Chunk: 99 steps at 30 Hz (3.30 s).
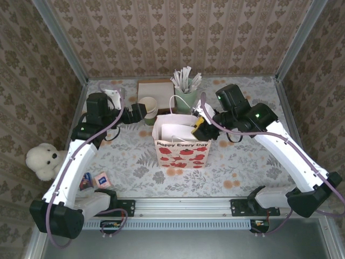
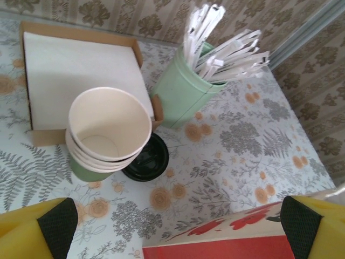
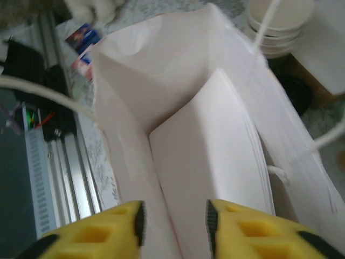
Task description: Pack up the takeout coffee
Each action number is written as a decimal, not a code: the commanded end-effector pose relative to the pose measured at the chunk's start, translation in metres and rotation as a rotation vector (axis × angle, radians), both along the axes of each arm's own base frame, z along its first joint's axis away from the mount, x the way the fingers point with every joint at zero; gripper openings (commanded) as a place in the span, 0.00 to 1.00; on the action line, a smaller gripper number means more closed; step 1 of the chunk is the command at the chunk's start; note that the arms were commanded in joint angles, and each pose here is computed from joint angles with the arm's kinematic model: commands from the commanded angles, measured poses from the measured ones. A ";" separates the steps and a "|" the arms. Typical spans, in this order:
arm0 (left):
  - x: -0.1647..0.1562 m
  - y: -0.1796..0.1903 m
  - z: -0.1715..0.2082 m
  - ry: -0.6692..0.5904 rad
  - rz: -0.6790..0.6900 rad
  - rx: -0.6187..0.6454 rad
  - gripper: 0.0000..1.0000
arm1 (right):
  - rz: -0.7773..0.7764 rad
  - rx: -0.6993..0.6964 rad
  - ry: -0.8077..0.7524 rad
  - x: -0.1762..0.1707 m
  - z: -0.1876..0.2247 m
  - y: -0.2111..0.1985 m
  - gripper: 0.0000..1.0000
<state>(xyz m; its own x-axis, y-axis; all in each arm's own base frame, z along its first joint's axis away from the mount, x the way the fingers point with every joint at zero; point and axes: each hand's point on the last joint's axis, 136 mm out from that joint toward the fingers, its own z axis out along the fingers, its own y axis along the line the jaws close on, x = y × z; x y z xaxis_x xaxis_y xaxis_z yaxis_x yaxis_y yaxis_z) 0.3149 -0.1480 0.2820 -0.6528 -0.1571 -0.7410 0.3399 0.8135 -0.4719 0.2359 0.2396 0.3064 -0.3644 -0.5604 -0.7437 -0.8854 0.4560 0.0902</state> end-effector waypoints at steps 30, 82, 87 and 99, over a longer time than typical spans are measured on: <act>-0.034 -0.047 -0.122 0.548 0.120 0.065 1.00 | -1.025 -0.126 0.344 0.040 -0.047 -0.059 0.43; 0.029 -0.061 -0.073 0.407 0.185 0.126 1.00 | -1.169 0.078 -0.048 0.099 0.028 -0.132 0.66; 0.030 -0.045 -0.055 0.314 0.245 0.128 1.00 | -1.239 0.204 -0.209 0.089 0.051 -0.156 0.86; 0.018 0.119 -0.042 0.001 0.668 0.375 1.00 | -1.561 0.179 -0.563 0.053 0.012 -0.264 1.00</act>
<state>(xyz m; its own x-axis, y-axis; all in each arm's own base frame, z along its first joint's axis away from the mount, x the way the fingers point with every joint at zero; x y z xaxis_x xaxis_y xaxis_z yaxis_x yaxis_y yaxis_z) 0.3337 -0.0782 0.2458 -0.5971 -0.3111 -0.7394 -0.1609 0.9494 -0.2696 0.2890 0.0063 0.3215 -0.2242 0.1849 -0.9568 0.3174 0.9422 0.1077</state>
